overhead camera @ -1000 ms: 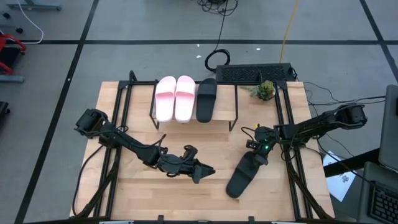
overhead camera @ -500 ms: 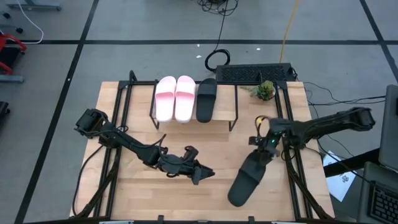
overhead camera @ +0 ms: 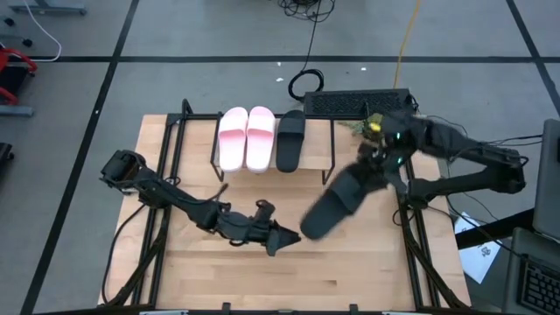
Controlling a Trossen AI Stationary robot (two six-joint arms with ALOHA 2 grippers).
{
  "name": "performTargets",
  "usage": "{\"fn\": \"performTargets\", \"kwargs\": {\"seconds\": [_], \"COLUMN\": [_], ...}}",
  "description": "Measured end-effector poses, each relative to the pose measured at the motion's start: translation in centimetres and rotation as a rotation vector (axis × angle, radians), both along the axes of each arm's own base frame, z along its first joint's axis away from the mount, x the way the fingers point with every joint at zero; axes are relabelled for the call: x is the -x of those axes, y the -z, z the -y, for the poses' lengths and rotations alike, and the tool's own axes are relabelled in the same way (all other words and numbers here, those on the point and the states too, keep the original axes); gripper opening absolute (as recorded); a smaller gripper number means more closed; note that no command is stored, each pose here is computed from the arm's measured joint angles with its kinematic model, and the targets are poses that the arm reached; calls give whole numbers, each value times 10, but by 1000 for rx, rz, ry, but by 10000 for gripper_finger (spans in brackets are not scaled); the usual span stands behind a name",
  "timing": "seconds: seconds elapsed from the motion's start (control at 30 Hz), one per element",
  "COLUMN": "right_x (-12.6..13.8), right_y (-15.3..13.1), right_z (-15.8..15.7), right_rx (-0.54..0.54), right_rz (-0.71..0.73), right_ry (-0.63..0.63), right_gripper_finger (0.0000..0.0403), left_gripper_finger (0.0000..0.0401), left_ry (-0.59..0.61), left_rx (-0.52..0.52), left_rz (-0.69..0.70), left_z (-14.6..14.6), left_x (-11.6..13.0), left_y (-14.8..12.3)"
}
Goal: Pick and place slides into the shelf
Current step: Put the black slides on the shelf
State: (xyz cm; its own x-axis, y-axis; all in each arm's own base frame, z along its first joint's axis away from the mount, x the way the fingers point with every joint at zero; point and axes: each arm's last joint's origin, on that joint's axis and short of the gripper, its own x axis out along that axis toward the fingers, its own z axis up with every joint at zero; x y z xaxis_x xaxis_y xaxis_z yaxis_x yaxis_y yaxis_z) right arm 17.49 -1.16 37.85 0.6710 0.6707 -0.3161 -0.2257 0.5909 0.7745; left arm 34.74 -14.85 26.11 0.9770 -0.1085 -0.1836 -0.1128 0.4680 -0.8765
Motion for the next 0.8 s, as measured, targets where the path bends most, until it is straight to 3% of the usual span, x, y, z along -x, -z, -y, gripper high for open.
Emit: {"fn": "performTargets", "kwargs": {"seconds": [0.1,0.2,0.43,0.63,0.8], "right_x": [-6,-17,-25,-22,-29], "right_y": [-29,-47,-55,-49,-61], "right_z": [15,34,94,142,163], "right_rx": [134,197,316,352,378], "right_rz": [43,54,-37,-112,-8], "right_ry": [49,79,166,227,238], "right_gripper_finger": [1,1,1,0,0], "left_gripper_finger": [163,163,163,163,163], "left_ry": [9,0,-73,-196,-292], "left_rx": [-57,-127,-308,-371,-407], "left_rz": [80,173,260,264,271], "left_z": [-4,-12,-34,-55,-73], "left_x": [8,26,87,132,141], "left_y": [-22,-54,-117,-144,-153]}}
